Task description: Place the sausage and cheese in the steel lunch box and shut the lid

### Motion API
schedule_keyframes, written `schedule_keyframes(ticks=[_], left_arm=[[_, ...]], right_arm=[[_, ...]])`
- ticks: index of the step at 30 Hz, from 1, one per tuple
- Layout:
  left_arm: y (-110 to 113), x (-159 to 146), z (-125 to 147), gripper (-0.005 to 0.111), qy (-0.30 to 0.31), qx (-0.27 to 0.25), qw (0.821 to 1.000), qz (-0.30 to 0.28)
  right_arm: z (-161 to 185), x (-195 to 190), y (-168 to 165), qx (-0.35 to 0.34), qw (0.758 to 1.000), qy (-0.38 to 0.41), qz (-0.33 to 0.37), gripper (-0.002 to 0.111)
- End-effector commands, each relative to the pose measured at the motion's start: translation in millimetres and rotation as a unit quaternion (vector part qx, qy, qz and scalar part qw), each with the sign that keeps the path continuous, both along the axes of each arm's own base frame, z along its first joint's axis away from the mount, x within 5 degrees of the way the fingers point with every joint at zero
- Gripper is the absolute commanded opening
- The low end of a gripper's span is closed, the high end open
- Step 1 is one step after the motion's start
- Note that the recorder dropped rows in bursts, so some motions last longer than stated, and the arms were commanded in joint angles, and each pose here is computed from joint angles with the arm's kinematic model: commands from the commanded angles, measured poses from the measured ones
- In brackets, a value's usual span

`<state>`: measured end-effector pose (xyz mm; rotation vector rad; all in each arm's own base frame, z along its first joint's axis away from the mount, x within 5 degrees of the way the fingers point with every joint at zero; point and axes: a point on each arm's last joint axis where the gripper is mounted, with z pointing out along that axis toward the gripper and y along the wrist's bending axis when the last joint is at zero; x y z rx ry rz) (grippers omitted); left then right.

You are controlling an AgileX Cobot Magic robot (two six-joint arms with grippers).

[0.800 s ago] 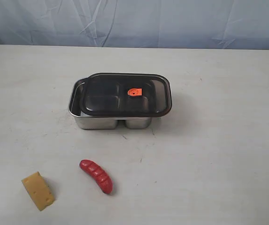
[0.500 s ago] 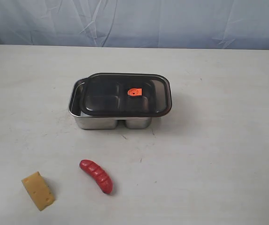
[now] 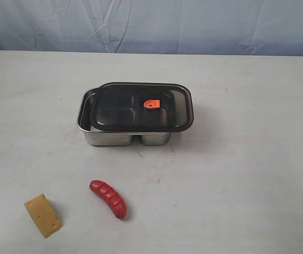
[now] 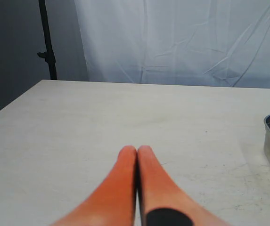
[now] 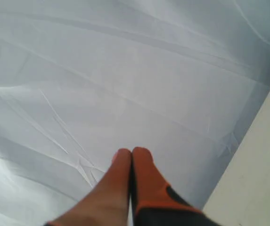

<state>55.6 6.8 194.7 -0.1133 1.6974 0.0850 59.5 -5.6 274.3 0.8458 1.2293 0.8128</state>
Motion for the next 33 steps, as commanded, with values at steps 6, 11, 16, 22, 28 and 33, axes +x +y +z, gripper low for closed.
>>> schedule_keyframes(ticks=[6, 11, 16, 22, 28, 33], left_arm=[[0, 0, -1, 0.0, -0.004, -0.005, 1.0, 0.001], [0, 0, -1, 0.0, -0.004, -0.005, 1.0, 0.001], [0, 0, -1, 0.0, -0.004, -0.005, 1.0, 0.001], [0, 0, -1, 0.0, -0.004, -0.005, 1.0, 0.001], [0, 0, -1, 0.0, -0.004, -0.005, 1.0, 0.001], [0, 0, -1, 0.0, -0.004, -0.005, 1.0, 0.001]], right_arm=[[77, 106, 13, -0.244, 0.953, 0.157, 0.092, 0.001], [77, 189, 36, -0.295, 0.907, 0.239, 0.182, 0.031], [26, 266, 65, -0.276, 0.861, 0.327, 0.276, 0.053], [-47, 313, 105, -0.176, 0.798, 0.348, 0.459, 0.053], [-105, 335, 126, -0.092, 0.751, 0.333, 0.563, 0.053], [-146, 335, 131, -0.05, 0.712, 0.364, 0.599, 0.053]])
